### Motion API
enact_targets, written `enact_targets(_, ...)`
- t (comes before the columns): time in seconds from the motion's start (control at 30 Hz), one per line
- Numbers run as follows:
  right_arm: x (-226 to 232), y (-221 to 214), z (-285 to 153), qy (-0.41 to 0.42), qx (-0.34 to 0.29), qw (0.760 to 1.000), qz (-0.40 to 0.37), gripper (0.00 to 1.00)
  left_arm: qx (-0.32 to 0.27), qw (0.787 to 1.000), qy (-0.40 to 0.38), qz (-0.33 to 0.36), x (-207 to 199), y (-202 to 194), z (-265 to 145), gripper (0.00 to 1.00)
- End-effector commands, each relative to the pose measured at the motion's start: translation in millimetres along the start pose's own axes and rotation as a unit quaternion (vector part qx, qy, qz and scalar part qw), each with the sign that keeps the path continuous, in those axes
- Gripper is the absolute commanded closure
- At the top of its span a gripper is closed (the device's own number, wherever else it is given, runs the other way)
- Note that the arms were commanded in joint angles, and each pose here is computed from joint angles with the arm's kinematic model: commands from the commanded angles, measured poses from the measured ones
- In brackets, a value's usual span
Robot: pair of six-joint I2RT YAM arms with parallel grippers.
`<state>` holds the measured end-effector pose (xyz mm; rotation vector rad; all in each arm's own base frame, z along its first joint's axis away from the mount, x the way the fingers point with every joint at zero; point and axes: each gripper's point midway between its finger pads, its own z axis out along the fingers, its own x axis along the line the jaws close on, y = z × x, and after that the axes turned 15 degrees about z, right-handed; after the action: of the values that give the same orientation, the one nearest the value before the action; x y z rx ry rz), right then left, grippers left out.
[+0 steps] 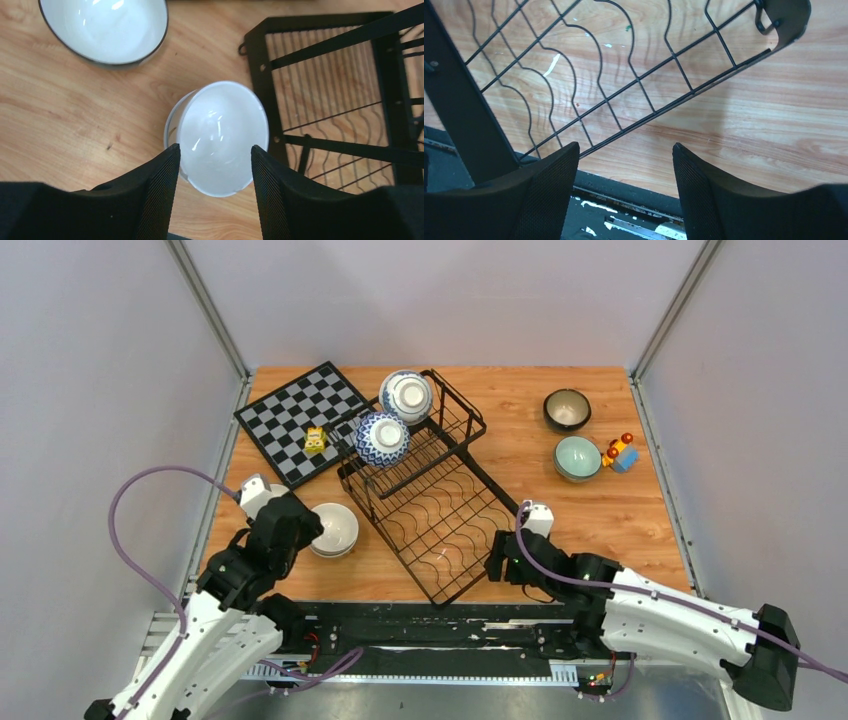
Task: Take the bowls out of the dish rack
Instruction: Adjust the dish rack at the center of the board.
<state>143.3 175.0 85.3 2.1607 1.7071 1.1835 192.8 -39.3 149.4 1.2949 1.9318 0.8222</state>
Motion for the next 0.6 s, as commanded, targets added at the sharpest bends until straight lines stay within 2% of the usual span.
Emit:
enact_targets(0.0,-11,-8,13,-0.014,0.016,0.999,0.045,0.30,-0.045,0.999,0.002,0.028,1,36,-15,0.43)
enact_targets(0.07,-15,-9,19,-0.019,0.019,0.998,0.057,0.36,-0.044,0.998,0.011,0.041,3,37,-14,0.44)
enact_targets(0.23,-25,-6,33,-0.042,0.025,0.997,0.065,0.59,-0.040,0.999,0.000,0.037,-3,33,-9,0.44)
enact_targets(0.43,-38,19,41,-0.076,0.005,0.996,0.057,0.84,-0.062,0.997,-0.015,0.031,-11,48,-13,0.44)
enact_targets(0.57,-44,44,45,-0.093,-0.008,0.994,0.060,0.88,-0.068,0.997,-0.025,0.029,-18,56,-16,0.44)
